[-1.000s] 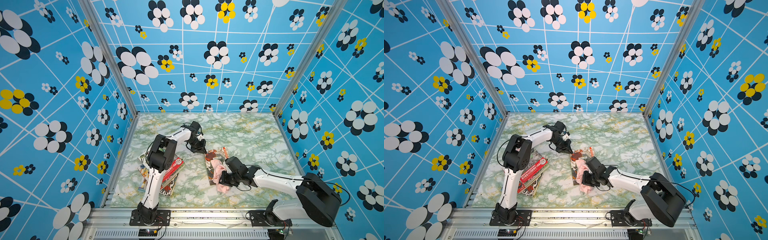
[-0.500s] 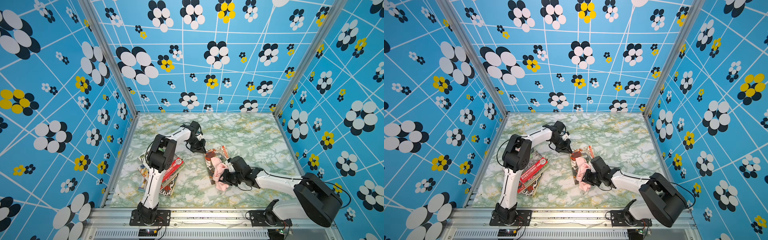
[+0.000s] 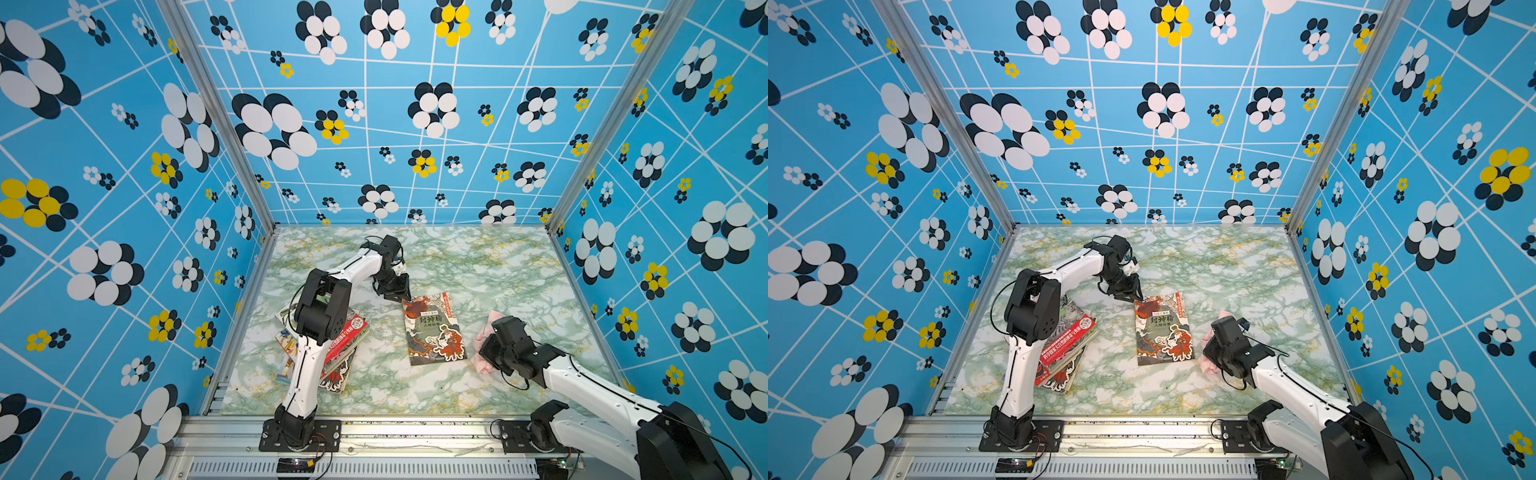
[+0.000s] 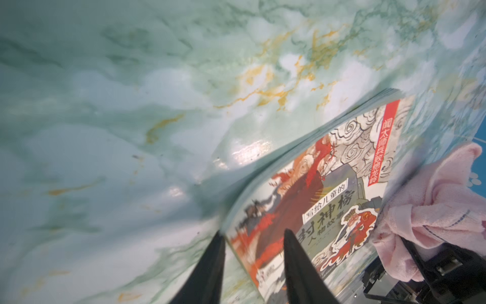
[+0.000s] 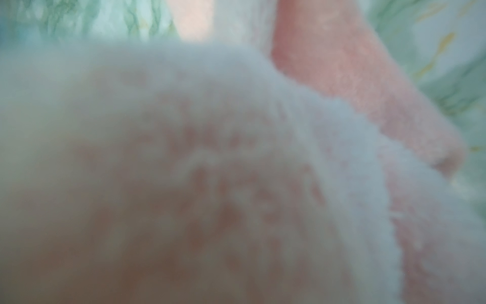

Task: Wipe the cover of the book
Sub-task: Wipe the dirt from the cover of the book.

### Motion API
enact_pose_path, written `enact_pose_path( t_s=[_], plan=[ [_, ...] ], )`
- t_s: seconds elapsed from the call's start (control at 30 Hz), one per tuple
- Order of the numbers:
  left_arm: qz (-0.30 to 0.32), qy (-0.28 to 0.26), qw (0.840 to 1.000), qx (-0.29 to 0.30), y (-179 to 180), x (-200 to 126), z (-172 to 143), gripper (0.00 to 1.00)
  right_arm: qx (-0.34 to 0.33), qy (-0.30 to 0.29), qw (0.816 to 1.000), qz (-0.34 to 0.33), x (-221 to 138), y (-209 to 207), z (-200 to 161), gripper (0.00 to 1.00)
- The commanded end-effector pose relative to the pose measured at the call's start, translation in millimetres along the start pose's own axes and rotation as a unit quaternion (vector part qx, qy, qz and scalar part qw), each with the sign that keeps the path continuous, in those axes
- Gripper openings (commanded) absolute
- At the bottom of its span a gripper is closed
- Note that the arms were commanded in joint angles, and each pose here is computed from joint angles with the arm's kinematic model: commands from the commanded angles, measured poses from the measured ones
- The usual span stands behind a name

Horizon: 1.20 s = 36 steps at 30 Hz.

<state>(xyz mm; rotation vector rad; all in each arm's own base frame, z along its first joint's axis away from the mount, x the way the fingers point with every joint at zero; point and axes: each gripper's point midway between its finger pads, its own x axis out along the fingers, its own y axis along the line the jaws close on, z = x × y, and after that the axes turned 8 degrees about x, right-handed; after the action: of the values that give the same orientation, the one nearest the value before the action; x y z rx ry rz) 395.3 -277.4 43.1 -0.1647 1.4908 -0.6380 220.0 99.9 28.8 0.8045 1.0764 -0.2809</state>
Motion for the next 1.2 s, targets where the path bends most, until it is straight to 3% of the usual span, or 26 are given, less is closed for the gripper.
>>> enact_pose_path(
  t_s=[0.0,0.1,0.23,0.33,0.43,0.57,0.9,1.03,1.17],
  plan=[
    [0.028,-0.041,0.999,0.013,-1,-34,14,0.90,-0.068,-0.041,0.996,-0.029,-14,8,23,0.00],
    [0.016,-0.079,0.997,0.004,-12,-53,13,0.99,-0.128,-0.021,0.991,0.012,-16,45,24,0.00],
    [-0.047,-0.117,0.991,-0.043,-27,-59,-11,0.99,-0.195,0.064,0.975,0.089,-7,91,-2,0.00],
    [-0.107,-0.160,0.979,-0.061,-40,-59,-33,0.99,-0.244,0.100,0.959,0.104,-7,102,-17,0.00],
    [-0.149,-0.179,0.970,-0.064,-54,-50,-57,0.99,-0.285,0.070,0.952,0.092,-19,106,-10,0.00],
    [-0.146,-0.176,0.972,-0.048,-65,-26,-88,0.99,-0.320,0.030,0.940,0.112,-49,126,5,0.00],
    [-0.160,-0.185,0.967,-0.075,-61,5,-122,0.90,-0.305,0.061,0.896,0.316,-119,197,-21,0.00],
    [-0.179,-0.172,0.965,-0.084,-65,21,-129,0.86,-0.309,0.057,0.907,0.280,-108,178,-20,0.00],
    [-0.186,-0.168,0.964,-0.093,-63,27,-132,0.84,-0.320,0.001,0.912,0.257,-126,167,-2,0.00]
  ],
)
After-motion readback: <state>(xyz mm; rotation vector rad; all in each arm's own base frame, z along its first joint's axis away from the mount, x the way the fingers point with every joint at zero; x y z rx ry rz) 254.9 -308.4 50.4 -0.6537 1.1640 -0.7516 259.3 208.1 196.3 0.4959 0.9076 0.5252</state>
